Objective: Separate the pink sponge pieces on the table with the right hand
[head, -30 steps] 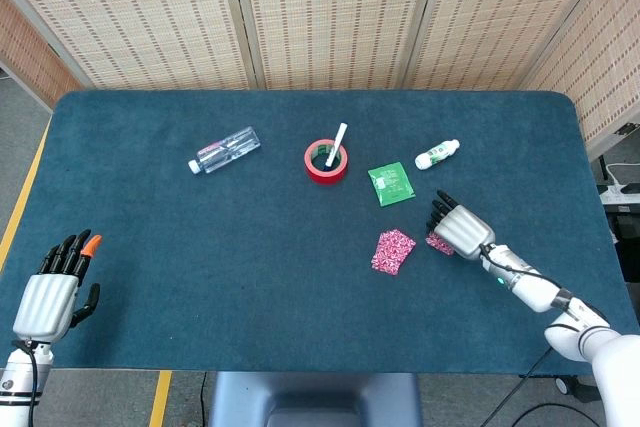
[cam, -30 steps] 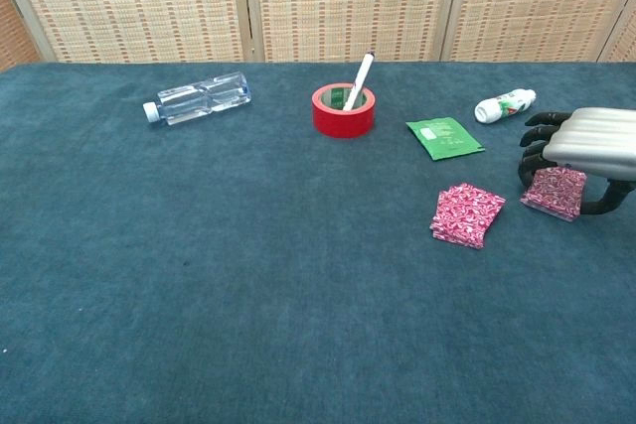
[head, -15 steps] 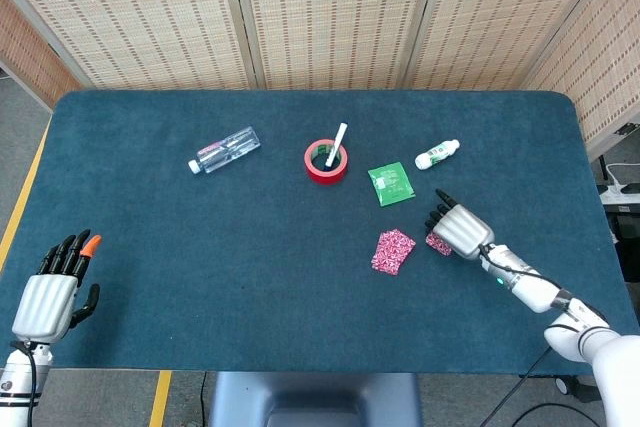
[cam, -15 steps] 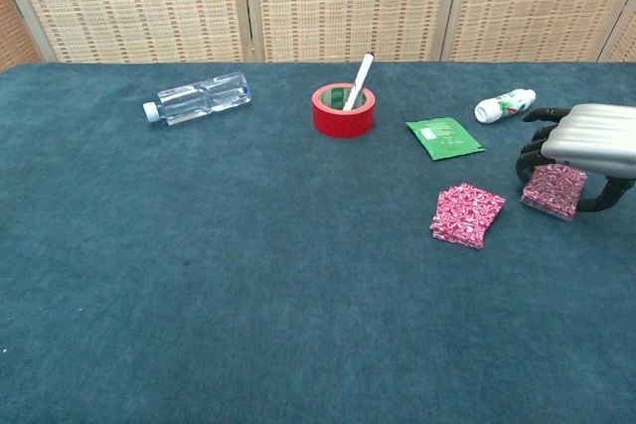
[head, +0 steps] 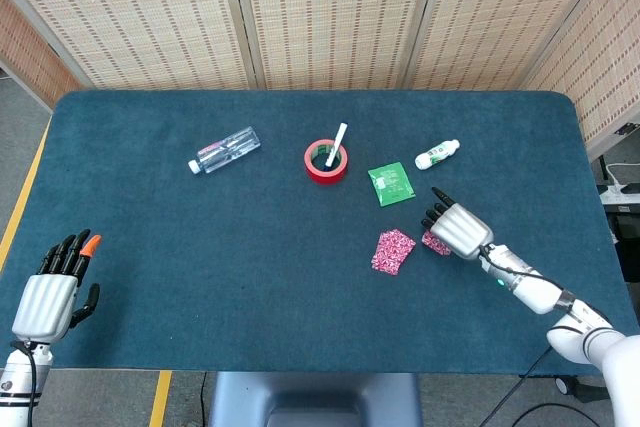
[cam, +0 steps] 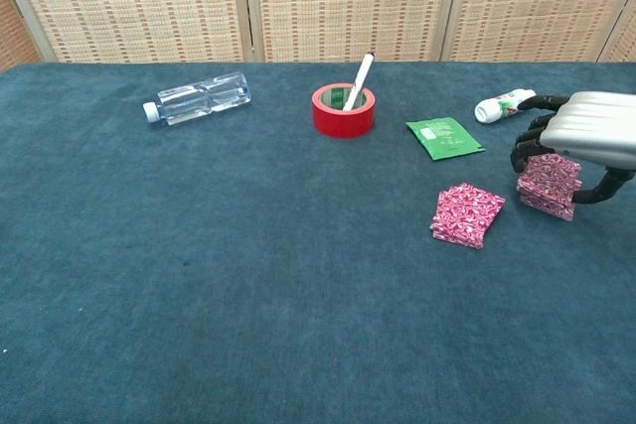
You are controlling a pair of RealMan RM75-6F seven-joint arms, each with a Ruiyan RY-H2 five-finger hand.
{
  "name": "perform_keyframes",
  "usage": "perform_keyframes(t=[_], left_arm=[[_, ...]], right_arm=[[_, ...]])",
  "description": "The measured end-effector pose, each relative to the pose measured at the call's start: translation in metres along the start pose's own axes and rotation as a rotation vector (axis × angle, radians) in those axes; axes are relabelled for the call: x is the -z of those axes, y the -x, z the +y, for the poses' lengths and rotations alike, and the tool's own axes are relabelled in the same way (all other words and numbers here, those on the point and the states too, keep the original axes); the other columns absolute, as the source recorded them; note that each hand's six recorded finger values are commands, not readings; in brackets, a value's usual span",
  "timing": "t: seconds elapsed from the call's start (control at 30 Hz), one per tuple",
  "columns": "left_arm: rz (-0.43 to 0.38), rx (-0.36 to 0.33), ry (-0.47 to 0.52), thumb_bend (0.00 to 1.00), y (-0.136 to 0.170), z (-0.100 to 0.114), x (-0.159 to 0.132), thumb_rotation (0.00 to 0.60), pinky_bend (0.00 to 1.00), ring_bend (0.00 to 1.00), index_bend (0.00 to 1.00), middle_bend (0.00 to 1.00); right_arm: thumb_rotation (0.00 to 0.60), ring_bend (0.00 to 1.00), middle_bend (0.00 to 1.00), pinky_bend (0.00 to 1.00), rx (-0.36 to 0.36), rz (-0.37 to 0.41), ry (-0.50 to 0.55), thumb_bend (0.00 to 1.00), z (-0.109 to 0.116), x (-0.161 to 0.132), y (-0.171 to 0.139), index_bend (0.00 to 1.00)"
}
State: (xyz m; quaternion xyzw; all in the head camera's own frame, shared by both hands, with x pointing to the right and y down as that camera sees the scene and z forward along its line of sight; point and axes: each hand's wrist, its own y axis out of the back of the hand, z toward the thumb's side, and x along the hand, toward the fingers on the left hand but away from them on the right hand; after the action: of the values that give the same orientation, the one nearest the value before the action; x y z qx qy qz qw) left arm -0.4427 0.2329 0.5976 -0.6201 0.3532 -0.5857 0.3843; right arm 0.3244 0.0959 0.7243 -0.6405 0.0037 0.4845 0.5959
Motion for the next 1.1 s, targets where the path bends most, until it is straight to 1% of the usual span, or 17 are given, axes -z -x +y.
perform_keyframes(t=[0.2, 0.43, 0.67, 0.73, 0.83, 0.9, 0.93, 0.97, 1.03, 1.1], left_arm=[[-0.001, 0.001, -0.001, 0.52, -0.001, 0.002, -0.001, 0.600, 0.14, 0.00, 0.00, 0.00], [-0.002, -0.001, -0.001, 0.52, 0.001, 0.001, -0.002, 0.600, 0.14, 0.00, 0.00, 0.00], [-0.001, 0.001, -0.002, 0.52, 0.001, 0.000, -0.001, 0.600, 0.14, 0.00, 0.00, 0.00], [-0.001, -0.002, -0.001, 0.52, 0.001, 0.001, 0.000, 0.600, 0.14, 0.00, 0.00, 0.00], [-0.001, -0.002, -0.001, 0.52, 0.001, 0.001, 0.000, 0.600, 0.14, 0.00, 0.00, 0.00], [-0.001, -0.001, 0.000, 0.52, 0.001, 0.001, 0.000, 0.600, 0.14, 0.00, 0.00, 0.00], [-0.002, 0.000, 0.000, 0.52, 0.000, 0.001, 0.000, 0.600, 0.14, 0.00, 0.00, 0.00], [-0.003, 0.000, 0.000, 0.52, 0.000, 0.001, 0.000, 0.600, 0.14, 0.00, 0.00, 0.00], [-0.002, -0.001, 0.000, 0.52, 0.000, 0.001, 0.000, 0.600, 0.14, 0.00, 0.00, 0.00], [-0.001, -0.001, 0.001, 0.52, 0.001, 0.001, 0.001, 0.600, 0.14, 0.00, 0.00, 0.00]], right_arm=[[0.600, 0.28, 0.45, 0.00, 0.034, 0.036, 0.012, 0.19, 0.012, -0.010, -0.007, 0.66], [0.600, 0.28, 0.45, 0.00, 0.048, 0.127, 0.032, 0.19, 0.020, -0.040, -0.020, 0.66], [0.600, 0.28, 0.45, 0.00, 0.034, 0.237, 0.018, 0.19, 0.017, -0.073, -0.037, 0.66], [0.600, 0.28, 0.45, 0.00, 0.029, 0.257, 0.011, 0.19, 0.015, -0.080, -0.041, 0.66], [0.600, 0.28, 0.45, 0.00, 0.024, 0.263, 0.009, 0.19, 0.014, -0.082, -0.043, 0.64], [0.600, 0.28, 0.44, 0.00, 0.020, 0.269, 0.003, 0.19, 0.013, -0.085, -0.044, 0.56], [0.600, 0.28, 0.42, 0.00, 0.019, 0.271, -0.005, 0.19, 0.012, -0.086, -0.045, 0.47], [0.600, 0.27, 0.40, 0.00, 0.016, 0.270, -0.011, 0.19, 0.010, -0.086, -0.045, 0.41], [0.600, 0.24, 0.31, 0.00, 0.004, 0.266, -0.010, 0.19, 0.008, -0.086, -0.045, 0.23], [0.600, 0.21, 0.25, 0.00, -0.006, 0.264, -0.004, 0.19, 0.007, -0.086, -0.045, 0.10]])
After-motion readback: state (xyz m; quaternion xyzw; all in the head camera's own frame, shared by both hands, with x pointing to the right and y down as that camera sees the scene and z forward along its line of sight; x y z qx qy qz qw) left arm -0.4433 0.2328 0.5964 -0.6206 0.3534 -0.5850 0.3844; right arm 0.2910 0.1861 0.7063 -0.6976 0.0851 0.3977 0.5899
